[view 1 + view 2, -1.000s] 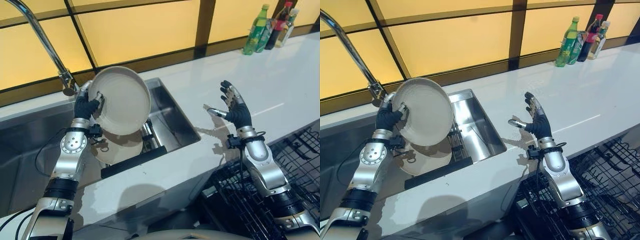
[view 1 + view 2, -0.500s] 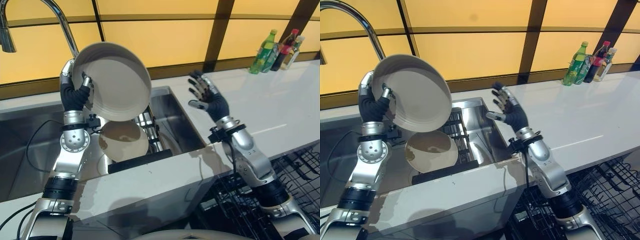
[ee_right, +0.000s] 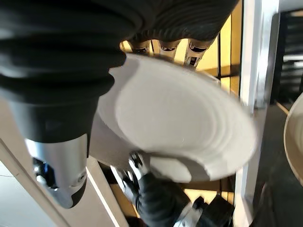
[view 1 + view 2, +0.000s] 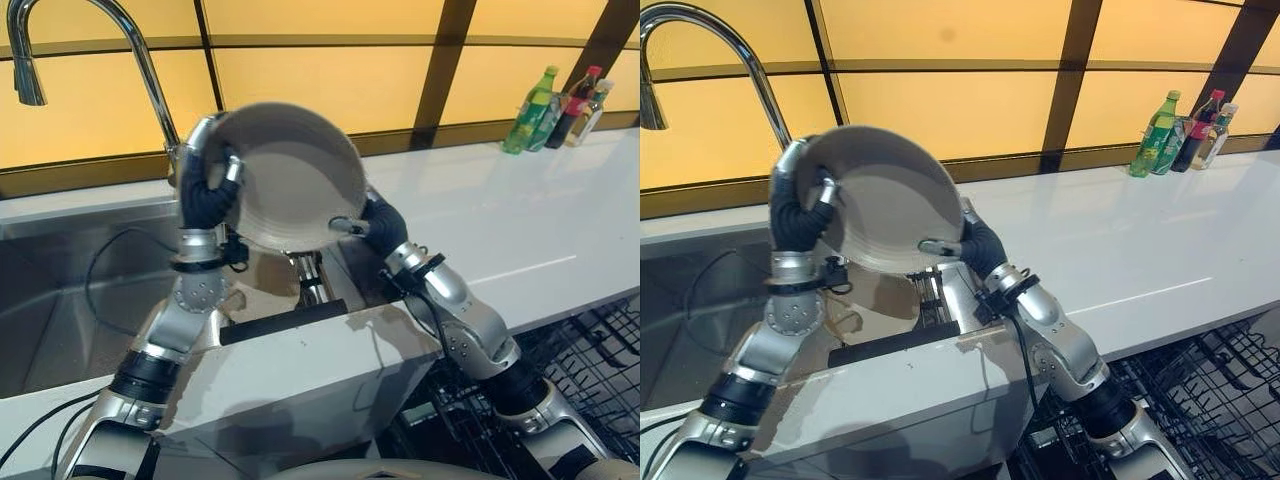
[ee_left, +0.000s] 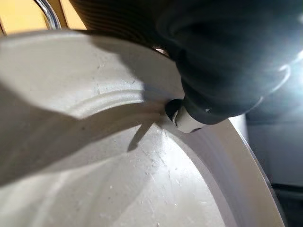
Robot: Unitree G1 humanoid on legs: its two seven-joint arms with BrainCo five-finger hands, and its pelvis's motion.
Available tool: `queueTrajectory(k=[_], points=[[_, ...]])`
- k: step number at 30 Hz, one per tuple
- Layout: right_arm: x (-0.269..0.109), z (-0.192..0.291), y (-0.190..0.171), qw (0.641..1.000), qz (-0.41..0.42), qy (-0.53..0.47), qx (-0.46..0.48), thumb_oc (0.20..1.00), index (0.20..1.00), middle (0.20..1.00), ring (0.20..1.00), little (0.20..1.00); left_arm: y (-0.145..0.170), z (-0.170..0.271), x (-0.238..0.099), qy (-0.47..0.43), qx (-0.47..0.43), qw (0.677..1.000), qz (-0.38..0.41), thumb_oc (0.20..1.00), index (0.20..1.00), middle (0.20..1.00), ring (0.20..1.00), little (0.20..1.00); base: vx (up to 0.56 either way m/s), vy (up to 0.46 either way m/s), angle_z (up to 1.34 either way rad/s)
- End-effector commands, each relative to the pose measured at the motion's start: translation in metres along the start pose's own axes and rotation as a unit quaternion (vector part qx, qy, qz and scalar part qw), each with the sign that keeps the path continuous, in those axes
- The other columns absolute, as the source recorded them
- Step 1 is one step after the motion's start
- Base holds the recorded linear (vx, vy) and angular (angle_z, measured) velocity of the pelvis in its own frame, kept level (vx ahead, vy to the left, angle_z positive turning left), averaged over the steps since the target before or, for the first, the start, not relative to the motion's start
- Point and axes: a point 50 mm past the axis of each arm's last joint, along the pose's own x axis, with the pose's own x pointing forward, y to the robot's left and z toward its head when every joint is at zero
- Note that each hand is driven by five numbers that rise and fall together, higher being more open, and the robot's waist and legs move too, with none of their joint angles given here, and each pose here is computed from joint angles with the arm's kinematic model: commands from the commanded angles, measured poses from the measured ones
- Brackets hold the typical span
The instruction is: Pick up plates and place into dishwasher.
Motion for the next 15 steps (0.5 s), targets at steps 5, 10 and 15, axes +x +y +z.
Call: queueTrajectory(k=[5, 10, 15], points=[[0.025, 0.039, 0.032, 0.994, 0.079, -0.079, 0.013, 1.0, 1.0, 1.0, 1.0, 1.0, -0.031, 0.03, 0.028, -0.094, -0.051, 0.994, -0.034, 0.2, 0.2, 0.2, 0.2, 0.2, 0.0, 0.0, 0.0], [0.034, 0.039, 0.044, 0.991, 0.107, -0.078, 0.018, 1.0, 1.0, 1.0, 1.0, 1.0, -0.04, 0.031, 0.027, -0.089, -0.071, 0.993, -0.041, 0.2, 0.2, 0.2, 0.2, 0.2, 0.0, 0.0, 0.0], [0.039, 0.041, 0.051, 0.99, 0.118, -0.076, 0.008, 0.849, 0.849, 0.849, 0.849, 0.849, -0.046, 0.032, 0.023, -0.081, -0.086, 0.992, -0.049, 0.2, 0.2, 0.2, 0.2, 0.2, 0.0, 0.0, 0.0]])
